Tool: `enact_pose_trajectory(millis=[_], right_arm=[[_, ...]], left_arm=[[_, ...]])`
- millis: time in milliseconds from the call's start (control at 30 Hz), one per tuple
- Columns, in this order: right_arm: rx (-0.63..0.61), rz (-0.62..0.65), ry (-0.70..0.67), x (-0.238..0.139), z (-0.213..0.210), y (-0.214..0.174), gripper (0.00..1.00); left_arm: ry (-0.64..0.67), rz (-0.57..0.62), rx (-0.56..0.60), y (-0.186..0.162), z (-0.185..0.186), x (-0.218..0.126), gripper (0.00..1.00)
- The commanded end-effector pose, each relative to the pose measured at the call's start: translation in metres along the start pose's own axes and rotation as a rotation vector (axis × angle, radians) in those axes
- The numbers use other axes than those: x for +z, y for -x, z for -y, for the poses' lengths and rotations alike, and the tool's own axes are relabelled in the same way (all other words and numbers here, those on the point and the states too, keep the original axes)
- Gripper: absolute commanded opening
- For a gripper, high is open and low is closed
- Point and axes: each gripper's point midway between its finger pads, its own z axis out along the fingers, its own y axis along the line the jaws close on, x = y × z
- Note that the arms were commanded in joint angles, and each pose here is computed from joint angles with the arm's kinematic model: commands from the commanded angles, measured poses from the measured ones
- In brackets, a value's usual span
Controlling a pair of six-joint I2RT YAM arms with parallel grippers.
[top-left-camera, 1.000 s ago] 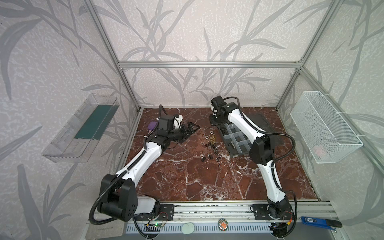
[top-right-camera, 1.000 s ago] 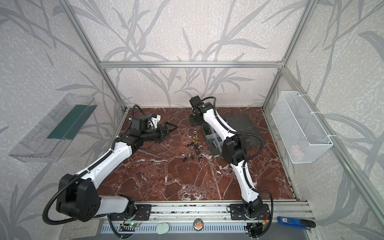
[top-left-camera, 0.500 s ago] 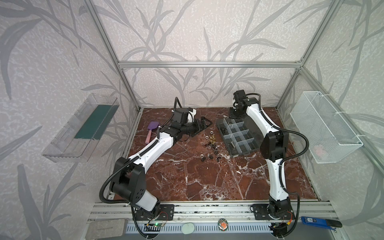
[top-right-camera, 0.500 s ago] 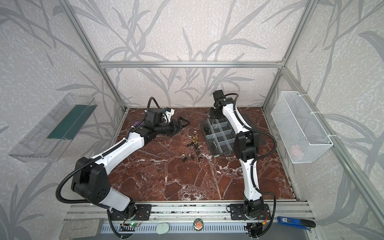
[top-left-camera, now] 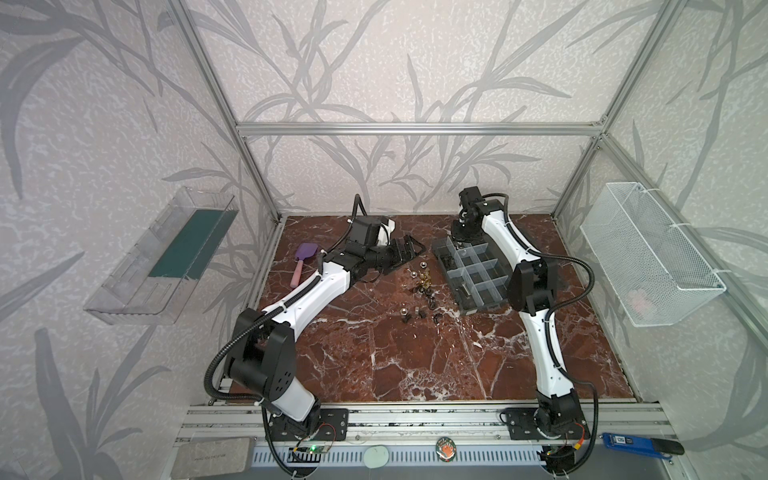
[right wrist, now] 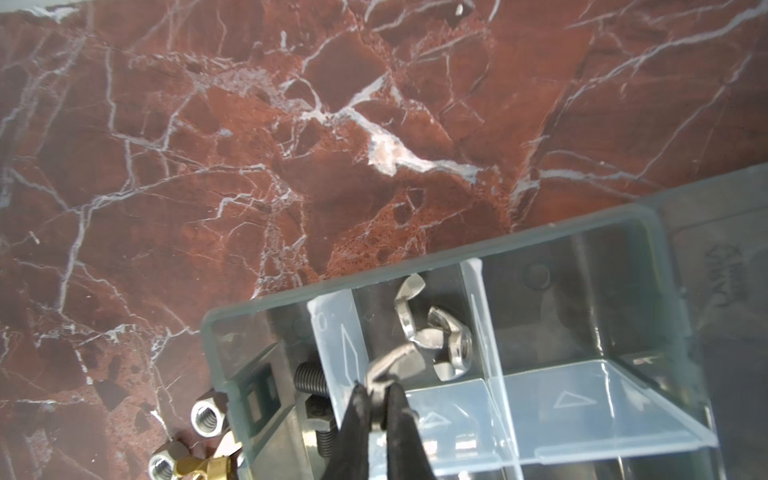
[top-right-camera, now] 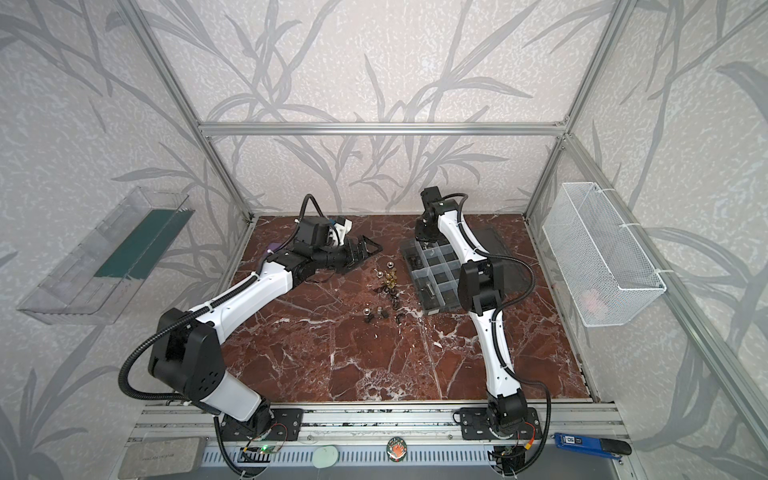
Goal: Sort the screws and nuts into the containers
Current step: 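Carry the steel wing nut into the wing nut compartment and release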
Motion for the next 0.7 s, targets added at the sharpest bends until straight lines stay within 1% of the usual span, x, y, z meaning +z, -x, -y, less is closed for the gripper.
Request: enact_pose_trajectory(millis=[0,100,300,467,667], right_arm=[[0.007,-0.018,-0.012,0.002,0.006,-0.003,0.0],[0.005,-0.018,-0.016,0.002,0.008,-0.005,0.0],[-0.006,-0.006,-0.028,-0.006,0.009,-0.003,0.1],[-0.01,0.014,-0.027,-0.018,0.008,0.001,0.14],[-0.011,0.028,-0.026,-0.032,0.006,0.005,0.21]], left_arm=[[0.003,0.006,0.022,0.005,0.004,0.001,0.99],[0.005,0.003,0.024,0.004,0.003,0.002,0.99],[0.002,-0.002,0.019,0.003,0.002,0.002,0.99],[0.004,-0.002,0.02,0.001,0.002,-0.001,0.99],[0.007,0.008,0.025,-0.001,0.004,-0.009,0.99]])
